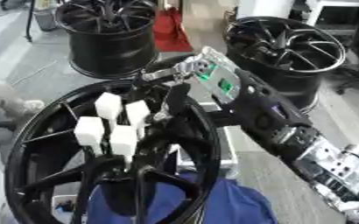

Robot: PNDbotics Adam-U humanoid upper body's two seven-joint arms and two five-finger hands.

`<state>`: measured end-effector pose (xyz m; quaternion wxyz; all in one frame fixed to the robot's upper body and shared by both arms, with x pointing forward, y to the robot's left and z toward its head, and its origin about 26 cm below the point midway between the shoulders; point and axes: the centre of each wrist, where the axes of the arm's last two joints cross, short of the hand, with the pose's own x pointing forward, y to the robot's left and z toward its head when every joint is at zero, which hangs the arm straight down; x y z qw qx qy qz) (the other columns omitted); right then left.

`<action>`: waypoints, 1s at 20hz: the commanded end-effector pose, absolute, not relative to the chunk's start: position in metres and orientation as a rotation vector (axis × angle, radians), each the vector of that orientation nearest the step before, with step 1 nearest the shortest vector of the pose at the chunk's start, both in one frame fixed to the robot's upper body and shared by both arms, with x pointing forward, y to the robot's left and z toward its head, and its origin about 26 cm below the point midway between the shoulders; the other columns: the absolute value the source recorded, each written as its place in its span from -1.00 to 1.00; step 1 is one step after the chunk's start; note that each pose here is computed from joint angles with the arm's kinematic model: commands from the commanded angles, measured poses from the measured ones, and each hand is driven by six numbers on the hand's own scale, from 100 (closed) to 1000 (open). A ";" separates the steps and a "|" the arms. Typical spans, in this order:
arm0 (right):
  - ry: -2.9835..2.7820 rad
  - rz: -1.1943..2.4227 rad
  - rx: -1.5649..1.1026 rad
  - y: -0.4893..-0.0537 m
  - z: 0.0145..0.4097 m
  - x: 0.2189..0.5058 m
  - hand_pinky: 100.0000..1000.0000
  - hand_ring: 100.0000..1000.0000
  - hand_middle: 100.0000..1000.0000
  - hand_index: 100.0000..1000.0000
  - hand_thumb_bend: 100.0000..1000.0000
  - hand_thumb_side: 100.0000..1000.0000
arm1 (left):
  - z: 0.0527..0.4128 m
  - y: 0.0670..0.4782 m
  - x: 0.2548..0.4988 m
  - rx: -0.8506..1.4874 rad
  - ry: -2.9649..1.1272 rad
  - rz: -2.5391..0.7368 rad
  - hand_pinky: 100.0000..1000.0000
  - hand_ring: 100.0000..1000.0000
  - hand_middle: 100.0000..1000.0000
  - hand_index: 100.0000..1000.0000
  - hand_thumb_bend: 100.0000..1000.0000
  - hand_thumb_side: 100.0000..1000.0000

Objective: Pull the pin out of the wheel hub.

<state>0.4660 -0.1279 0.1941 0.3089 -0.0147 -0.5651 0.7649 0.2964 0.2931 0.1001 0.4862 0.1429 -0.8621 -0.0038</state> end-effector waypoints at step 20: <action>-1.806 1.965 -0.207 -0.161 0.290 0.455 -0.10 0.26 -0.16 0.00 -0.92 -0.94 | 0.101 0.301 0.293 0.380 -2.091 -0.034 0.06 0.20 0.16 0.56 -0.24 -0.15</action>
